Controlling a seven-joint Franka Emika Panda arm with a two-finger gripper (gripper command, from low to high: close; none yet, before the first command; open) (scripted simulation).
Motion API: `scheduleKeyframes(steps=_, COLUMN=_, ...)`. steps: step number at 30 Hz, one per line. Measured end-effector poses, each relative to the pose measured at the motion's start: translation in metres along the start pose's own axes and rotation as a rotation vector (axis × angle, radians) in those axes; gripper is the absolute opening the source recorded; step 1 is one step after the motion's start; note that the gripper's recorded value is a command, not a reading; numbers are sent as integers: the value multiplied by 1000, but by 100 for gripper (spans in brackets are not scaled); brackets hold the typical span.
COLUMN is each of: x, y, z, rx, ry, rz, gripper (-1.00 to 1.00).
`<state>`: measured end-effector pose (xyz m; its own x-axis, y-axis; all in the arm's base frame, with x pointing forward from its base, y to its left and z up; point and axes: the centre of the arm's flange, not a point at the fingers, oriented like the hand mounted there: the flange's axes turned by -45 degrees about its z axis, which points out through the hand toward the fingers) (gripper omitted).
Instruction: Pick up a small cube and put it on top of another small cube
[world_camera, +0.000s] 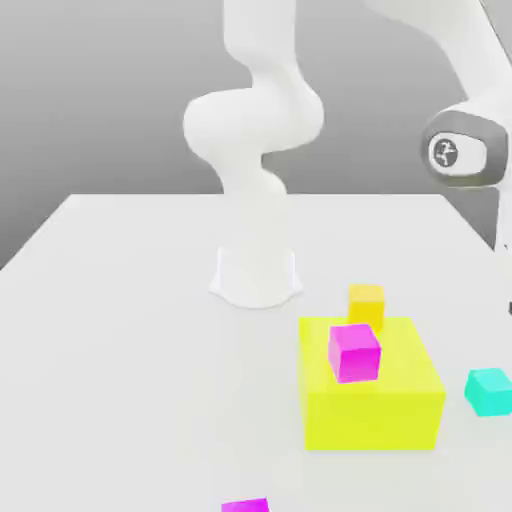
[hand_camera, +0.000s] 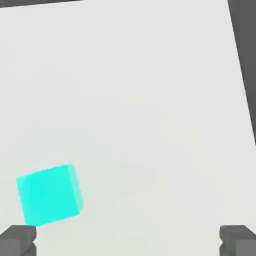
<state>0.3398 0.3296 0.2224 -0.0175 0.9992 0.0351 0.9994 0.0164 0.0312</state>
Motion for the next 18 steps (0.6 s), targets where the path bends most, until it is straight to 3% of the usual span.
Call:
scheduleKeyframes(steps=6, x=5, y=-23, z=82, rx=32, ry=-33, rz=-95, gripper=0)
scheduleKeyframes(steps=7, x=5, y=-24, z=91, rx=32, ry=-33, rz=-96, gripper=-100)
scheduleKeyframes(steps=13, x=4, y=-24, z=95, rx=33, ry=-35, rz=-96, gripper=-100)
scheduleKeyframes(steps=18, x=6, y=-22, z=50, rx=33, ry=-35, rz=-96, gripper=-100)
